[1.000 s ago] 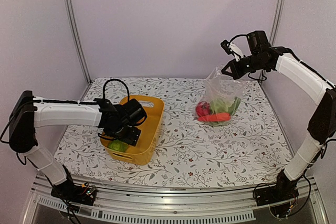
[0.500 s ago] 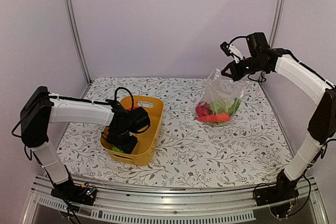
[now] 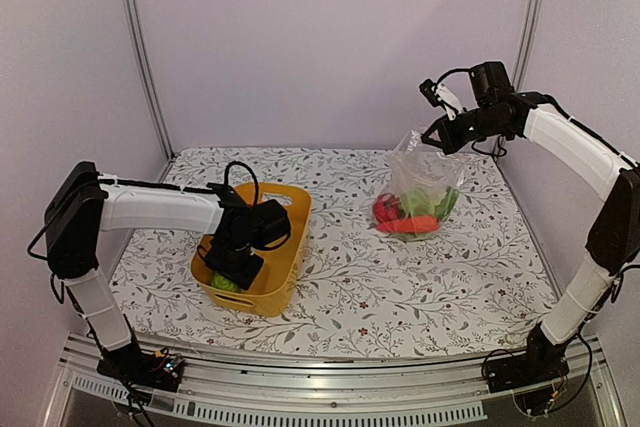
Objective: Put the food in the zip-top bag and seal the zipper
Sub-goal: Pick up the fake fruit from the bin, then place the fake fruit in the zipper food storage bag, then adjust the zipper food storage bag at the center of the board, then pick up the fake vegetable from the bin.
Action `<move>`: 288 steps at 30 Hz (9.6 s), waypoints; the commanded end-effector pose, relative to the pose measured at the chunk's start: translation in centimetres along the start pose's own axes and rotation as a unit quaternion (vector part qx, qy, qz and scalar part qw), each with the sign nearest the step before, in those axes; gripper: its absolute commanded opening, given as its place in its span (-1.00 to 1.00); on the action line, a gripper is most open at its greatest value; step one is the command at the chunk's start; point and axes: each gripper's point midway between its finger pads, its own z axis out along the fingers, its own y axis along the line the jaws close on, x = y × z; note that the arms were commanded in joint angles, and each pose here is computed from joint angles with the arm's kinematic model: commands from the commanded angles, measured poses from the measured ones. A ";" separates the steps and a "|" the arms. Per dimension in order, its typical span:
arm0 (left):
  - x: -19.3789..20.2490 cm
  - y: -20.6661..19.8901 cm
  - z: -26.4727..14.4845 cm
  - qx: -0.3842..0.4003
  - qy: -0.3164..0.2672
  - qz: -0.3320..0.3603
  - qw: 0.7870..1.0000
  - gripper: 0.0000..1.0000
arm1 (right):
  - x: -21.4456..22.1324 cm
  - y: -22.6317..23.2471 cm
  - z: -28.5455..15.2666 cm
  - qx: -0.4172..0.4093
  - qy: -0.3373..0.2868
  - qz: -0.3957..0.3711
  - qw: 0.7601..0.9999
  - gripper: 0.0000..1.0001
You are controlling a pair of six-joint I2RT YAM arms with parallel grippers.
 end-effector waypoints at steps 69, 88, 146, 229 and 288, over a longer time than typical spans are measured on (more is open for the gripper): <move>-24.8 -16.4 -35.5 0.475 -0.571 -0.007 0.670 0.00 | -1.8 3.8 -2.2 -0.108 0.000 0.039 0.993 -1.00; -28.8 -19.4 -29.4 0.391 -0.536 -0.026 0.748 0.19 | -2.1 4.6 -3.2 -0.123 -0.010 0.039 0.992 -1.00; -29.1 -18.7 -30.9 0.456 -0.445 -0.116 0.762 -1.00 | -5.5 -3.9 -7.3 0.054 -0.063 0.055 0.995 -1.00; -7.1 4.5 -0.1 -0.092 -0.146 -0.078 0.982 0.23 | -0.4 -1.0 -3.6 -0.037 -0.028 0.057 0.997 -1.00; -17.4 2.5 -25.4 0.216 -0.484 -0.123 0.839 -0.53 | 0.5 -0.7 -2.7 -0.046 -0.013 0.059 0.997 -1.00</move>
